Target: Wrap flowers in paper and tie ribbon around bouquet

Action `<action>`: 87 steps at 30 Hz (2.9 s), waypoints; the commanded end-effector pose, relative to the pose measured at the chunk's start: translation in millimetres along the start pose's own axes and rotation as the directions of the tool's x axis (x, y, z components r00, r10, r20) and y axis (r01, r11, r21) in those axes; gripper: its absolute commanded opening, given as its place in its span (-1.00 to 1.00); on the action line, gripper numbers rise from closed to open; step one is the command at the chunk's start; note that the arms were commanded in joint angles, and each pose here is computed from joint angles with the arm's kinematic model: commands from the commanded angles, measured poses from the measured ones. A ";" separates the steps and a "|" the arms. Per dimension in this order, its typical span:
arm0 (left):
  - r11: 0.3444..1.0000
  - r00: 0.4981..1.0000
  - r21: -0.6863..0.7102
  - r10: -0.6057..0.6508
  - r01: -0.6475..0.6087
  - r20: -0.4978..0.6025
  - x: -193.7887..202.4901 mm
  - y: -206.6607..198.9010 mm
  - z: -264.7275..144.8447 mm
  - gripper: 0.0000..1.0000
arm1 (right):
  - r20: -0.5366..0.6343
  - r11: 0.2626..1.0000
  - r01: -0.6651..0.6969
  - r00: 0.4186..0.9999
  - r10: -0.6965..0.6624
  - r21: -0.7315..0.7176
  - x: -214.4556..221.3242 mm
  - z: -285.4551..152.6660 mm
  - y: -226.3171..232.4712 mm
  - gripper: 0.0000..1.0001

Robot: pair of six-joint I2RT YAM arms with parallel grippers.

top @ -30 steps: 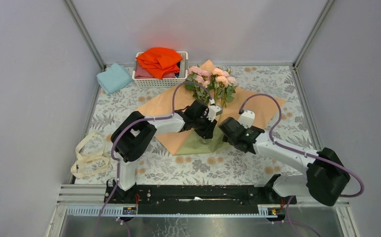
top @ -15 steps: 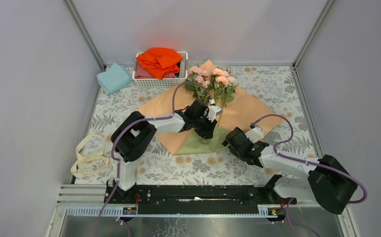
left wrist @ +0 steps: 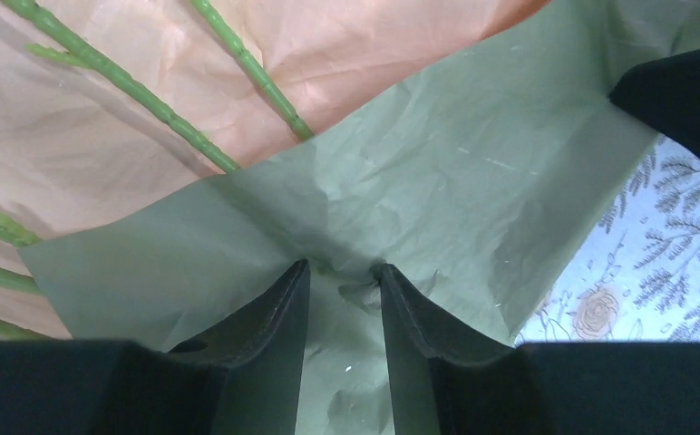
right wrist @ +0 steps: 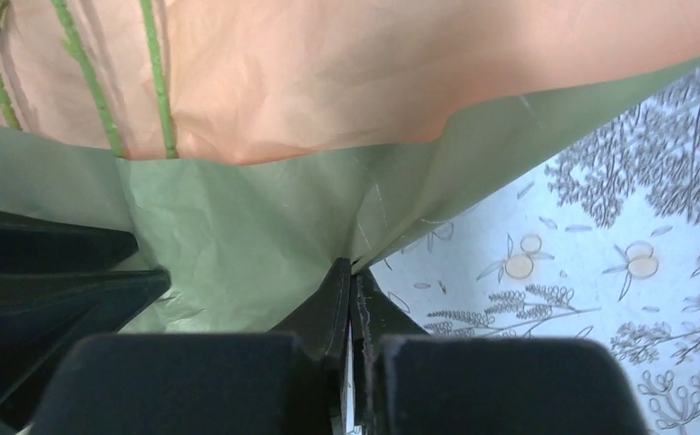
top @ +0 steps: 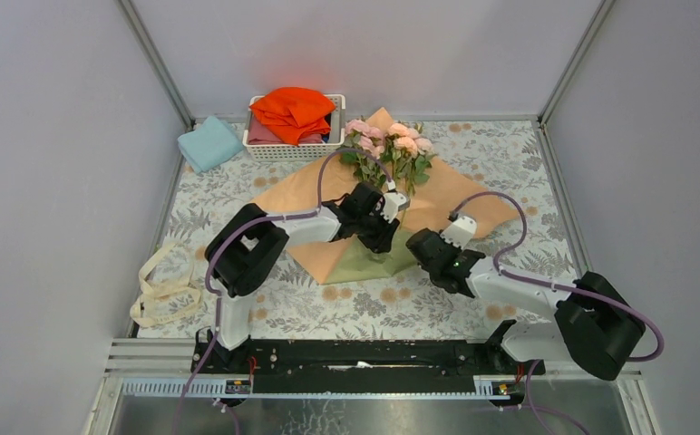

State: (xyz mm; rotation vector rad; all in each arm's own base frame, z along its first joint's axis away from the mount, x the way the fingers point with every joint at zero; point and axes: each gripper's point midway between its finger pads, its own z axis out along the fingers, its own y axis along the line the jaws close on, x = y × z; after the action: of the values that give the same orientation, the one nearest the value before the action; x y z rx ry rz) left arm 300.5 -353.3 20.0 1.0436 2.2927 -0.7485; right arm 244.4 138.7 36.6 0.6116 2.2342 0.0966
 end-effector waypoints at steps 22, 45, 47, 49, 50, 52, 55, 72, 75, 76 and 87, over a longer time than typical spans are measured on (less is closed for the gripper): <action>0.990 0.991 0.059 -0.128 0.130 -0.031 11.1 27.7 4.8 -0.13 | 0.329 0.424 0.906 0.400 -0.855 0.001 12.9 -29.4 126.1 -1.00; 0.886 0.882 0.291 -0.427 0.362 0.201 -75.9 97.9 -129.3 0.73 | 0.424 0.003 0.998 0.032 -0.905 -0.067 50.8 -9.6 168.3 -1.00; 0.877 0.881 0.334 -0.425 0.345 0.206 -80.6 89.4 -139.5 0.83 | 0.426 -0.006 0.998 0.023 -0.905 -0.066 50.8 -8.7 170.1 -1.00; 0.859 0.873 0.383 -0.439 0.339 0.212 -84.0 79.0 -145.1 0.97 | 0.422 -0.017 0.998 0.010 -0.906 -0.059 50.5 -6.9 170.9 -1.00; 0.850 0.867 0.400 -0.450 0.343 0.213 -84.9 75.6 -146.7 0.97 | 0.421 -0.022 0.998 0.004 -0.907 -0.055 50.3 -6.4 170.8 -1.00; 0.833 0.856 0.417 -0.476 0.364 0.203 -82.4 73.1 -146.1 0.97 | 0.420 -0.029 0.998 -0.004 -0.908 -0.054 50.0 -6.0 170.7 -1.00; 0.800 0.831 0.451 -0.521 0.397 0.192 -83.0 75.1 -147.7 0.97 | 0.424 -0.034 0.998 -0.007 -0.906 -0.056 49.1 -6.9 171.2 -1.00; 0.816 0.832 0.445 -0.504 0.369 0.233 -84.5 68.3 -154.6 0.97 | 0.430 -0.058 0.997 -0.028 -0.902 -0.055 45.7 -6.1 173.5 -1.00; 0.809 0.835 0.432 -0.515 0.399 0.194 -76.8 70.8 -134.9 0.97 | 0.432 -0.064 0.997 -0.035 -0.901 -0.052 44.7 -6.2 174.6 -1.00; 0.813 0.840 0.424 -0.510 0.400 0.186 -75.3 70.2 -129.3 0.97 | 0.433 -0.064 0.997 -0.035 -0.901 -0.052 44.2 -6.8 175.3 -1.00; 0.828 0.850 0.381 -0.500 0.412 0.168 -76.8 77.8 -107.0 -1.00 | 0.429 -0.077 0.996 -0.052 -0.902 -0.040 34.7 -14.2 176.2 -0.91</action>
State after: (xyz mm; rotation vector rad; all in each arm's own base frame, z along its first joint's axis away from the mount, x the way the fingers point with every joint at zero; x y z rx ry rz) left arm 362.7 -284.6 120.2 0.4634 2.2797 -1.4875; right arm 276.0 300.8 43.4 -1.3669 1.7480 -0.3687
